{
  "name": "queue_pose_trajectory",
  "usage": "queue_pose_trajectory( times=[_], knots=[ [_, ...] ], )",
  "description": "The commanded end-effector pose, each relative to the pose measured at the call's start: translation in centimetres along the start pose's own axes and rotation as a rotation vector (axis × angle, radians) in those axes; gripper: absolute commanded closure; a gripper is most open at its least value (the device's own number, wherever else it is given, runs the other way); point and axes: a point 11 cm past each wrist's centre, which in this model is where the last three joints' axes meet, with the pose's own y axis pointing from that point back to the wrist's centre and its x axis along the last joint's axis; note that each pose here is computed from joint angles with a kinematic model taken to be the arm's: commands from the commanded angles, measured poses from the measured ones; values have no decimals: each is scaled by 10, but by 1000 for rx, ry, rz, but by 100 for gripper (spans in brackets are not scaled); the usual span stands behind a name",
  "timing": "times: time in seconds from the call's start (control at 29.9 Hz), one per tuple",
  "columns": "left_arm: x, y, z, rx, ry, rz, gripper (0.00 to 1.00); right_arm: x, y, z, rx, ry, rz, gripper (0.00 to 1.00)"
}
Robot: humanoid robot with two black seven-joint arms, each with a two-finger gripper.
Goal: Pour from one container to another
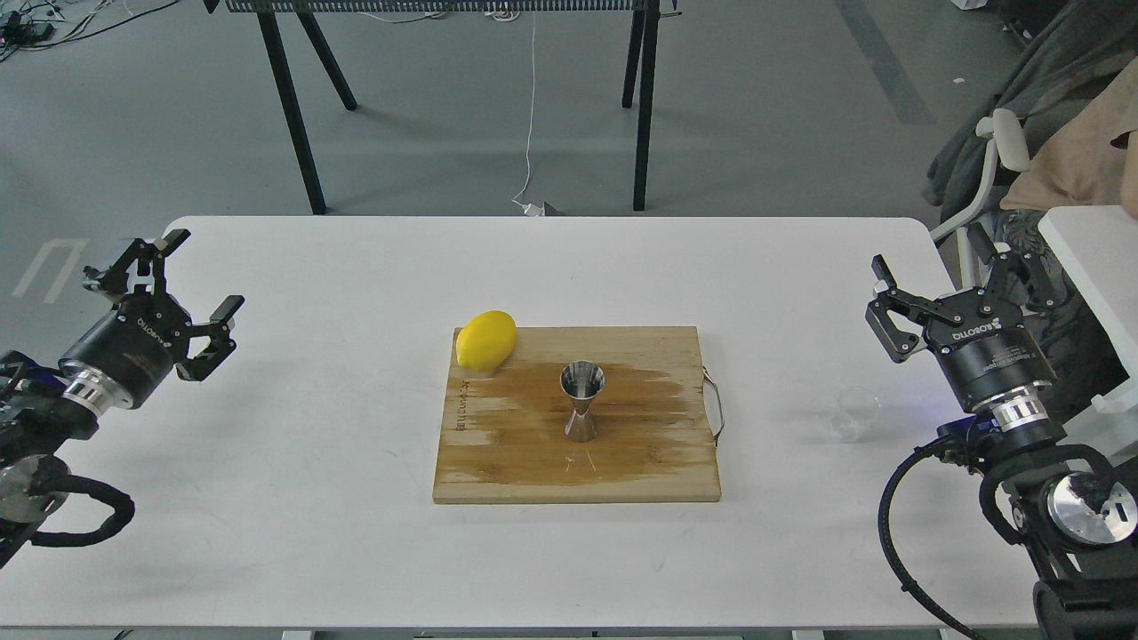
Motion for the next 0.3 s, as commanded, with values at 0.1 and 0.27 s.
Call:
queue_pose_trajectory(
  times=[0.1,0.27],
  knots=[
    [0,-1,2,-6,-1,-1,1,1,-2,4,4,-14,-1,2],
    [-2,-4,4,-11,-1,-5,1,12,-4,1,24,-19,31,2]
  ],
)
